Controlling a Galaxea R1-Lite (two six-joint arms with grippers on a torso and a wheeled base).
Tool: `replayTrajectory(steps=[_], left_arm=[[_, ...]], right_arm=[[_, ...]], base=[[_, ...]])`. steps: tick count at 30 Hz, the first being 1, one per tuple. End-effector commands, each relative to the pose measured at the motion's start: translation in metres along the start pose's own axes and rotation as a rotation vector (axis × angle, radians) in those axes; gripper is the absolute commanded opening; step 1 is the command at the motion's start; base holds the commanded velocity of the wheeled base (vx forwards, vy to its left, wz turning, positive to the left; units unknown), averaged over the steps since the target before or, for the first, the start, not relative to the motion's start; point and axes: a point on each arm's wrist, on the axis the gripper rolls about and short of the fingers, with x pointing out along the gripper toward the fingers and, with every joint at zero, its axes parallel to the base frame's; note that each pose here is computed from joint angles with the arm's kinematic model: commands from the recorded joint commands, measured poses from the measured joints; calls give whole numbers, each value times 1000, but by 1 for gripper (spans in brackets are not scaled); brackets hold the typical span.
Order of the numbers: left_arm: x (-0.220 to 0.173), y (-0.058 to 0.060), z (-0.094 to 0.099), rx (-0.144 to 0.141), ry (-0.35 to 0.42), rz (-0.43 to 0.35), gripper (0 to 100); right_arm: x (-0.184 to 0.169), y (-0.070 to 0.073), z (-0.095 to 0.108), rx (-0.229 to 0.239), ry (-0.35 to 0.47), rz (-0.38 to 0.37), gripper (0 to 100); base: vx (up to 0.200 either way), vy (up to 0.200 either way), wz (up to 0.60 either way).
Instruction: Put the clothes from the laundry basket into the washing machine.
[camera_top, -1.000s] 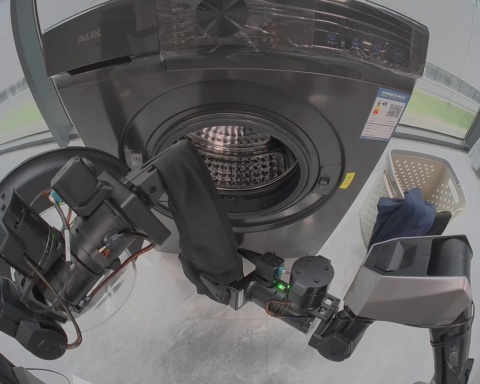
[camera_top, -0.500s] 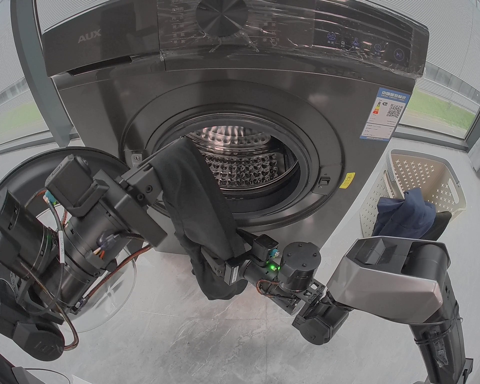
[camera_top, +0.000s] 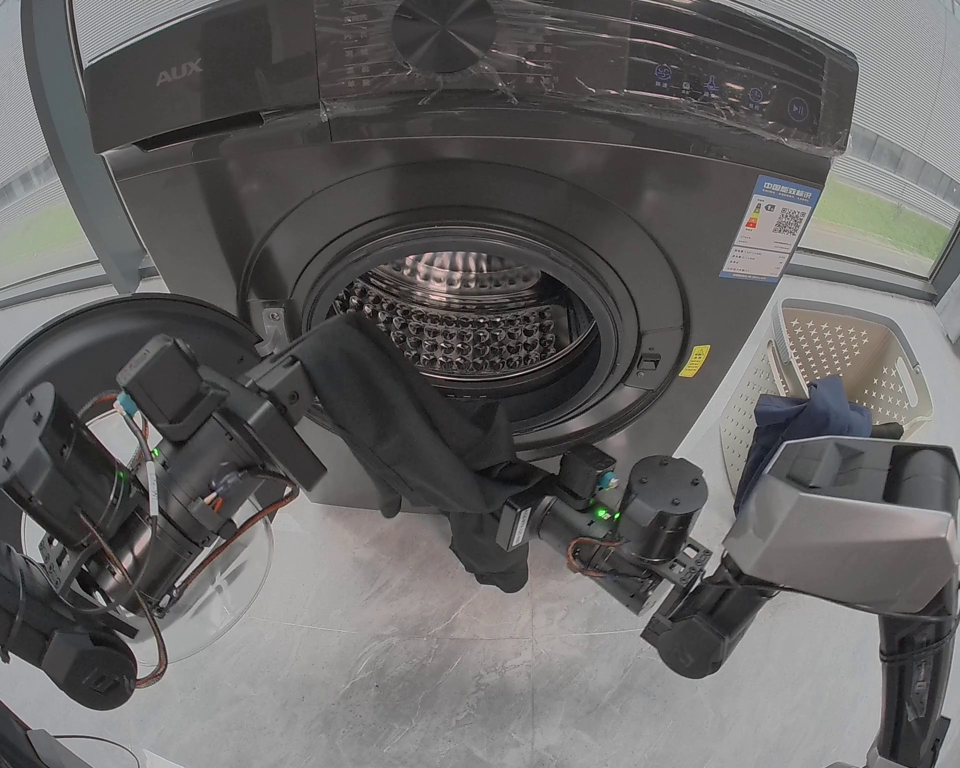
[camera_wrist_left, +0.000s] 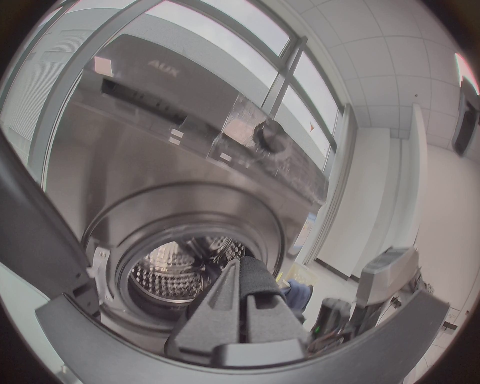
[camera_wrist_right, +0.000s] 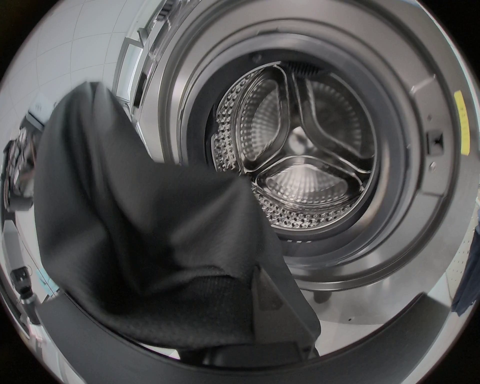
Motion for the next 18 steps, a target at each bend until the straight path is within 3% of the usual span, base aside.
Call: replayTrajectory(steps=[1,8,14,16,18], left_arm=[[-7,13,-32,1,133,52,0],[-21,18,-65,13,296,56,0],[-30,20,-87,2,404,64,0],[-33,21,-100,14,460,64,0],[-34,21,-102,18,469,63,0]], right_arm=[[-21,0,46,7,-72,-9,0],[-30,9,73,24,-140,-20,0],[-35,13,78,26,-147,-13,0],[-37,16,77,28,-139,-3,0],[-38,17,79,29,-141,0,0]], base=[[0,0,0],[0,0,0],[0,0,0],[0,0,0],[0,0,0]])
